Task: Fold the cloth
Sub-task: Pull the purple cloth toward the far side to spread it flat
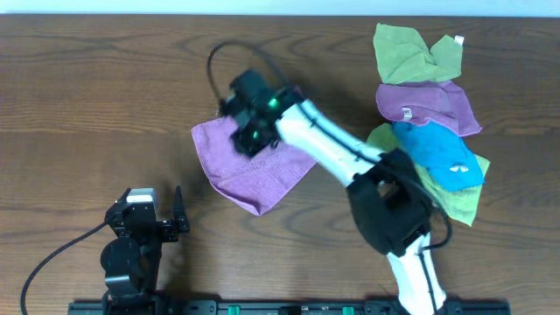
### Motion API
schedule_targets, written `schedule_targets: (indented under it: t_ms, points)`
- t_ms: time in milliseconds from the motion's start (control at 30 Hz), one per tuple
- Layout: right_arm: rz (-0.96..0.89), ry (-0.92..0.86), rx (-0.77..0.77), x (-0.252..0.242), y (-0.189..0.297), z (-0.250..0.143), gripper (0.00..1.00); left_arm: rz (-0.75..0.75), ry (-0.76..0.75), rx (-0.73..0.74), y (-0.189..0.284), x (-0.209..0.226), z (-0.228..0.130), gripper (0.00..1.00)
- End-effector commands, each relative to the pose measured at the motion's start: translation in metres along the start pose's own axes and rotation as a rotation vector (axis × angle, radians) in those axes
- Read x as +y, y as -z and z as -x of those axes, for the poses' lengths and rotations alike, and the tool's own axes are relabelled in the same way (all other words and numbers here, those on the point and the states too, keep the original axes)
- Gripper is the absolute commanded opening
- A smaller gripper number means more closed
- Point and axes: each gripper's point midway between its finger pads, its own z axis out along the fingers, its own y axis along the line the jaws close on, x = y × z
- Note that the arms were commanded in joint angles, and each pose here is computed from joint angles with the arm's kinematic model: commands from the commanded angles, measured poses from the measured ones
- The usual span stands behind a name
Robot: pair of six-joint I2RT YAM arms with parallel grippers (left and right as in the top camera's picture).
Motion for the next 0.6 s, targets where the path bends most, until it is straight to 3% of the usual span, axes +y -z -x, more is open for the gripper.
schedule_targets:
  t_ms: [0, 267, 567]
  points:
    - [-0.172, -0.073, -0.087, -0.055, 0.023, 0.023, 0.01, 0.003, 0.007, 0.029, -0.003, 0.0, -0.012, 0.95]
    - [-0.317, -0.169, -0.113, -0.145, 0.017, 0.017, 0.01, 0.003, 0.007, 0.029, -0.003, 0.0, -0.012, 0.95]
    - [-0.325, -0.174, -0.123, -0.171, -0.007, 0.014, 0.01, 0.003, 0.007, 0.029, -0.003, 0.0, -0.012, 0.95]
